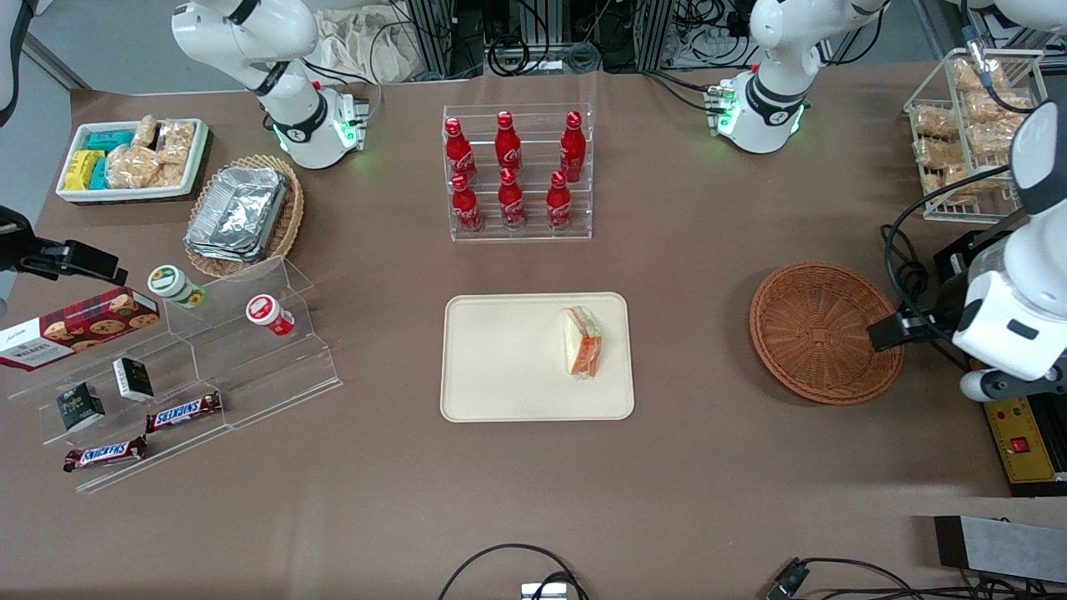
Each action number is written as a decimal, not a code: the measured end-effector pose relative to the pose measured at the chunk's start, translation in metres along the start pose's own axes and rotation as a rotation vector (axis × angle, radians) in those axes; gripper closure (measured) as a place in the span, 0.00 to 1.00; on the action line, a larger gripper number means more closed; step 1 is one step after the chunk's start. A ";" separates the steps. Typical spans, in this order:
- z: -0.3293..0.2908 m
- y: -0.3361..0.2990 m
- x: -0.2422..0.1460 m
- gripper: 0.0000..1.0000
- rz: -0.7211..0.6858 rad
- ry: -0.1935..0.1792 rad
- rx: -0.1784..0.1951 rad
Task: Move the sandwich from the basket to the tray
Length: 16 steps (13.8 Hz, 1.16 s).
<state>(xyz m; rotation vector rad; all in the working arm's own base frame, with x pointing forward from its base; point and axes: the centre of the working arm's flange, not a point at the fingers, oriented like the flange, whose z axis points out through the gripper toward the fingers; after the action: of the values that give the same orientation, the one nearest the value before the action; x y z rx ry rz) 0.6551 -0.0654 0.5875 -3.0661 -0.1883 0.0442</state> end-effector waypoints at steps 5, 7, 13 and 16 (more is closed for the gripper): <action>-0.018 -0.038 -0.019 0.00 0.157 -0.019 -0.038; -0.027 -0.056 -0.032 0.00 0.221 -0.016 -0.029; -0.037 -0.045 -0.075 0.00 0.250 0.025 0.007; -0.052 -0.038 -0.096 0.00 0.244 0.054 -0.003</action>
<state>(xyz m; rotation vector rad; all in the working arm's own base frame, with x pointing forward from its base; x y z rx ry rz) 0.5567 -0.0435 0.6445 -3.0704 0.1890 -0.0265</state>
